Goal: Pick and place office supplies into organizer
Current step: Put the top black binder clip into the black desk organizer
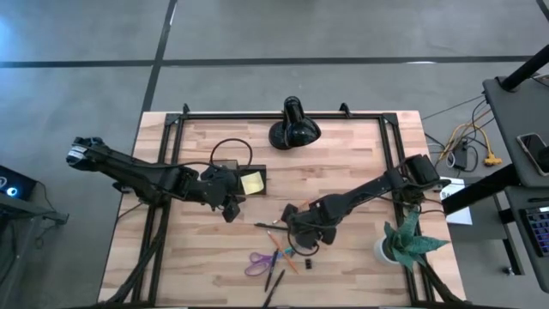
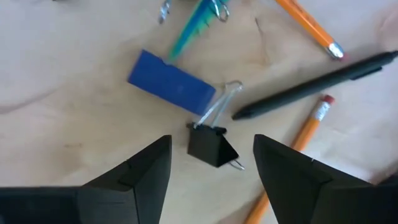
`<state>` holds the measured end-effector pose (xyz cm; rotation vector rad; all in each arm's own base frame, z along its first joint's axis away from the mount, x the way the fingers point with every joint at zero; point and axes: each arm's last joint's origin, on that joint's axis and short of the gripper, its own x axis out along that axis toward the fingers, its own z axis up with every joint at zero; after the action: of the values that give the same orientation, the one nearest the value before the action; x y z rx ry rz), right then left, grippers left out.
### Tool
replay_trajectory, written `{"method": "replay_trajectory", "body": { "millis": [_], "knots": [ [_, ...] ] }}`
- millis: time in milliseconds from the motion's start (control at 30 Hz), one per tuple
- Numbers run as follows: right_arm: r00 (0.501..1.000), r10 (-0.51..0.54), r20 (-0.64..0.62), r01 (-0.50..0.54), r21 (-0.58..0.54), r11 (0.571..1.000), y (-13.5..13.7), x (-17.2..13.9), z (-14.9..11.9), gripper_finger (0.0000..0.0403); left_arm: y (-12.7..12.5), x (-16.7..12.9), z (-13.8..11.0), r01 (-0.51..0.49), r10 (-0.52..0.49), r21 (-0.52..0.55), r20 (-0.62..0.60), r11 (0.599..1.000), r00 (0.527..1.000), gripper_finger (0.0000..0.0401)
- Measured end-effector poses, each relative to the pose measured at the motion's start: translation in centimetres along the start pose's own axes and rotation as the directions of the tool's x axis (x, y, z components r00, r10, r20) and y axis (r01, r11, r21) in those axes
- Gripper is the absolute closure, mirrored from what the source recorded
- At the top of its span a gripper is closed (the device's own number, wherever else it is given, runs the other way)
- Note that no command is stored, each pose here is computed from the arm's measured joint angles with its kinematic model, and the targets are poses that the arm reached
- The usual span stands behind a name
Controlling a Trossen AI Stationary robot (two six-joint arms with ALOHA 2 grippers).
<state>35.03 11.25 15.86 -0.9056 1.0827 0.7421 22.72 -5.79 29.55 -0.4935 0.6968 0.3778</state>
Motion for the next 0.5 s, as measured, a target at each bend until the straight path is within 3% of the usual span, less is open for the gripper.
{"method": "replay_trajectory", "body": {
  "millis": [500],
  "knots": [
    [0.999,0.024,-0.029,-0.024,-0.012,1.0,0.3,1.4,-0.1,0.0191,0.0,0.0,0.0,0.001,-0.001,-0.026,0.005,1.0,1.0,0.0232]
  ]
}}
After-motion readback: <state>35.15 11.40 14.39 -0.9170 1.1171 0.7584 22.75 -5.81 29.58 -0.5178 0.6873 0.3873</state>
